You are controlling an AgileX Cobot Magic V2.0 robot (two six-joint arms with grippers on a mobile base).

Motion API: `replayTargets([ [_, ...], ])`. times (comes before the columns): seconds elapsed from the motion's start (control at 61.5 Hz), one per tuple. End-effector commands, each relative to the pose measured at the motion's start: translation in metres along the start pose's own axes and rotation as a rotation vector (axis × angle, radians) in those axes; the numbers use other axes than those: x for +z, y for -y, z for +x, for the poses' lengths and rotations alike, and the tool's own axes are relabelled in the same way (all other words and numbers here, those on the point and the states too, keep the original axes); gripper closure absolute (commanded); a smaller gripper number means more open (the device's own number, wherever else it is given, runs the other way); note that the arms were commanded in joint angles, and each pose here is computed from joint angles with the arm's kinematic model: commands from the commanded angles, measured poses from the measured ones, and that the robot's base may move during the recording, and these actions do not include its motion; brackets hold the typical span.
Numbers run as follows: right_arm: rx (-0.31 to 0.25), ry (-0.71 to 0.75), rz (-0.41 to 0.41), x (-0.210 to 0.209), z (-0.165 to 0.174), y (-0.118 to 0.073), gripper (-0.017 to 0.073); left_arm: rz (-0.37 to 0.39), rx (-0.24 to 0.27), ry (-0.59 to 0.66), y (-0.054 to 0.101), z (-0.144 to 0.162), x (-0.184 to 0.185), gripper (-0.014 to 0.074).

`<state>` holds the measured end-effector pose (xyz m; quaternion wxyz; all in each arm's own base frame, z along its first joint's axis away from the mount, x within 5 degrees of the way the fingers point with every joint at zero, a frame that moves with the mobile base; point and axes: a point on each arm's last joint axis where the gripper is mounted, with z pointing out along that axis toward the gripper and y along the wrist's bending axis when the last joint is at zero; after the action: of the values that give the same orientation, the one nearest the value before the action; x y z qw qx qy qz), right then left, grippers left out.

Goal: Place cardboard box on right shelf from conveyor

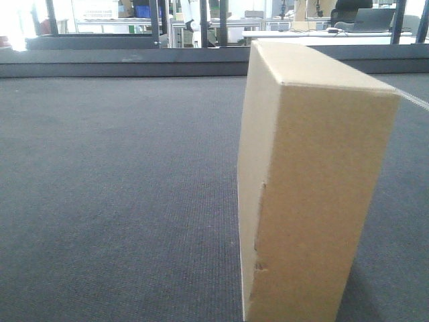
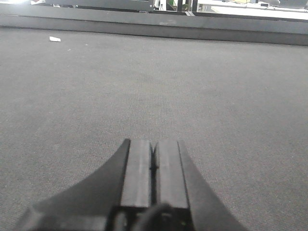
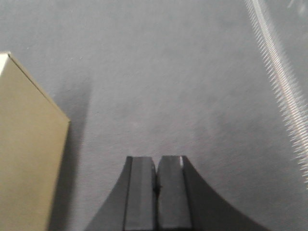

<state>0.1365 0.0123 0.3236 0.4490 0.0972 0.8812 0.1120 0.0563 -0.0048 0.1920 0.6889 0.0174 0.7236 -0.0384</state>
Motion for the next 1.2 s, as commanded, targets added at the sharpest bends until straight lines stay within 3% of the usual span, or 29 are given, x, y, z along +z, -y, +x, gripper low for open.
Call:
replayTargets([
  [0.0,0.028,0.021,-0.015,0.004,-0.025,-0.013,0.0333,-0.005,-0.006,0.084,0.0,-0.006,0.0,0.071],
  [0.146,0.059,-0.102,0.005,0.024,-0.043,-0.032,-0.009,-0.005,-0.006,0.084,0.0,-0.006,0.0,0.071],
  [0.39,0.108,-0.223,-0.03,0.048,-0.087,-0.088,-0.0069,-0.005,-0.006,0.084,0.0,-0.006,0.0,0.0709],
  [0.585,0.05,-0.29,-0.037,0.072,-0.102,-0.132,-0.0069,-0.005,-0.006,0.084,0.0,-0.006,0.0,0.071],
  [0.699,0.05,-0.319,-0.052,0.078,-0.102,-0.15,-0.0069,-0.005,-0.006,0.084,0.0,-0.006,0.0,0.071],
  [1.187,0.013,-0.412,-0.077,0.087,-0.075,-0.182,-0.0069,-0.005,-0.006,0.084,0.0,-0.006,0.0,0.071],
])
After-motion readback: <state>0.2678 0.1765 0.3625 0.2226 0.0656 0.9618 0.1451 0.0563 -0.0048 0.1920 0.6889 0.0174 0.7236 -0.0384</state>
